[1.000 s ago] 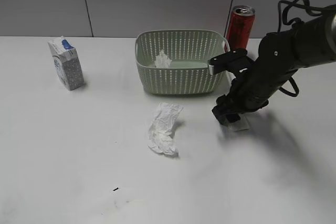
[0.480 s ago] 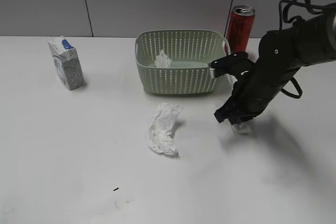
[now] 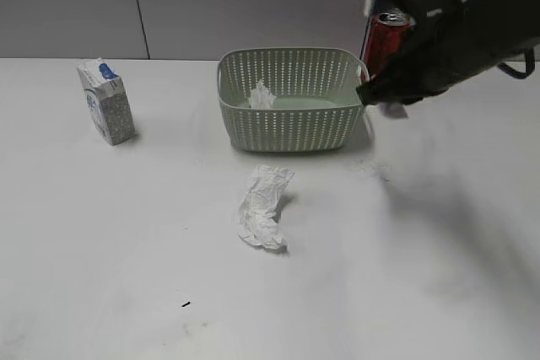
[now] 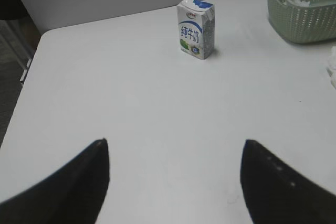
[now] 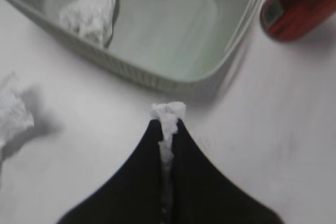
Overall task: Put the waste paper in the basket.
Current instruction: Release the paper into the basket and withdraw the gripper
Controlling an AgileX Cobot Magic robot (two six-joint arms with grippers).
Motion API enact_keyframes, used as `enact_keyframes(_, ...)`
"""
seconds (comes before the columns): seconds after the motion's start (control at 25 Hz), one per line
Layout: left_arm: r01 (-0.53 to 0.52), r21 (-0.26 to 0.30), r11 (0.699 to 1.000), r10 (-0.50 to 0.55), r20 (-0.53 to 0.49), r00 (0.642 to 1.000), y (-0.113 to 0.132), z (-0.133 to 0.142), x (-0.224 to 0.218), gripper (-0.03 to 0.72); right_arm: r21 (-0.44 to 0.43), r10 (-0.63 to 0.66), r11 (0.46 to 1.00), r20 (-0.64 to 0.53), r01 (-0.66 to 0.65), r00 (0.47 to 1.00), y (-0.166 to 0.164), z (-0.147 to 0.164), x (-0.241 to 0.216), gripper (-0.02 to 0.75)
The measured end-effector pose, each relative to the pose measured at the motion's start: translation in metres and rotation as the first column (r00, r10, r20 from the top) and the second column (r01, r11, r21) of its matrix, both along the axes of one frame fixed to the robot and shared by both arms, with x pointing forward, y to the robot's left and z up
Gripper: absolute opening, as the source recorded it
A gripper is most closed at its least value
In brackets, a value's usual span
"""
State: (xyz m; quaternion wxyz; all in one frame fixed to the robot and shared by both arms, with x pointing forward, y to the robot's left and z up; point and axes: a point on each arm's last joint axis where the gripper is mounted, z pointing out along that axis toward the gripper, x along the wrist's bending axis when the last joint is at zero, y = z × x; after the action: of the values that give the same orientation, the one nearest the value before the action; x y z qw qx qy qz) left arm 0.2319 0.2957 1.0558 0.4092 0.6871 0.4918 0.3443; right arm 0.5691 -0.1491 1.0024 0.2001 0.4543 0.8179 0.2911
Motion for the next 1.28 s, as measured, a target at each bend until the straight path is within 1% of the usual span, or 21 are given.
enact_keyframes(0.08, 0.000, 0.000, 1.000, 0.000, 0.000, 1.000, 0.000, 0.000, 0.000, 0.573, 0.026, 0.022, 0.999, 0.066, -0.023, 0.998, 0.005, 0.010, 0.002, -0.006)
enact_keyframes(0.2, 0.000, 0.000, 1.000, 0.000, 0.000, 1.000, 0.000, 0.000, 0.000, 0.573, 0.040, 0.067, 0.996, 0.143, -0.073, 0.988, 0.020, 0.019, 0.008, -0.006)
enact_keyframes(0.32, 0.000, 0.000, 1.000, 0.000, 0.000, 1.000, 0.000, 0.000, 0.000, 0.573, 0.066, 0.078, 0.993, 0.245, -0.097, 0.966, 0.037, 0.020, 0.020, -0.006)
enact_keyframes(0.44, 0.000, 0.000, 1.000, 0.000, 0.000, 1.000, 0.000, 0.000, 0.000, 0.573, 0.096, 0.052, 0.991, 0.347, -0.091, 0.936, 0.047, 0.012, 0.037, -0.006)
enact_keyframes(0.56, 0.000, 0.000, 1.000, 0.000, 0.000, 1.000, 0.000, 0.000, 0.000, 0.573, 0.105, 0.035, 0.991, 0.381, -0.081, 0.924, 0.053, -0.004, 0.050, 0.002)
enact_keyframes(0.6, 0.000, 0.000, 1.000, 0.000, 0.000, 1.000, 0.000, 0.000, 0.000, 0.573, 0.102, 0.035, 0.992, 0.377, -0.079, 0.926, 0.054, -0.010, 0.053, 0.023)
enact_keyframes(0.68, 0.000, 0.000, 1.000, 0.000, 0.000, 1.000, 0.000, 0.000, 0.000, 0.573, 0.086, 0.041, 0.993, 0.344, -0.075, 0.938, 0.056, -0.027, 0.057, 0.112)
enact_keyframes(0.72, 0.000, 0.000, 1.000, 0.000, 0.001, 1.000, 0.000, 0.000, 0.000, 0.573, 0.078, 0.046, 0.994, 0.328, -0.075, 0.944, 0.057, -0.035, 0.058, 0.189)
enact_keyframes(0.8, 0.000, 0.000, 1.000, 0.000, 0.001, 1.000, 0.000, 0.000, 0.000, 0.573, 0.062, 0.054, 0.995, 0.290, -0.075, 0.956, 0.058, -0.048, 0.059, 0.387)
enact_keyframes(0.88, 0.000, 0.000, 1.000, 0.000, 0.001, 1.000, 0.000, 0.000, 0.000, 0.573, 0.050, 0.062, 0.996, 0.268, -0.078, 0.962, 0.058, -0.054, 0.058, 0.559)
enact_keyframes(0.92, 0.000, 0.000, 1.000, 0.000, 0.001, 1.000, 0.000, 0.000, 0.000, 0.573, 0.046, 0.065, 0.996, 0.260, -0.080, 0.963, 0.058, -0.056, 0.058, 0.605)
enact_keyframes(1.0, 0.000, 0.000, 1.000, 0.000, 0.001, 1.000, 0.000, 0.000, 0.000, 0.573, 0.043, 0.068, 0.996, 0.260, -0.082, 0.963, 0.058, -0.056, 0.058, 0.625)
enact_keyframes(1.16, 0.000, 0.000, 1.000, 0.000, 0.001, 1.000, 0.000, 0.000, 0.000, 0.573, 0.036, 0.073, 0.996, 0.241, -0.085, 0.968, 0.058, -0.057, 0.057, 0.627)
enact_keyframes(1.28, 0.000, 0.000, 1.000, 0.000, 0.001, 1.000, 0.000, 0.000, 0.000, 0.573, 0.017, 0.090, 0.995, 0.175, -0.094, 0.980, 0.056, -0.056, 0.051, 0.627)
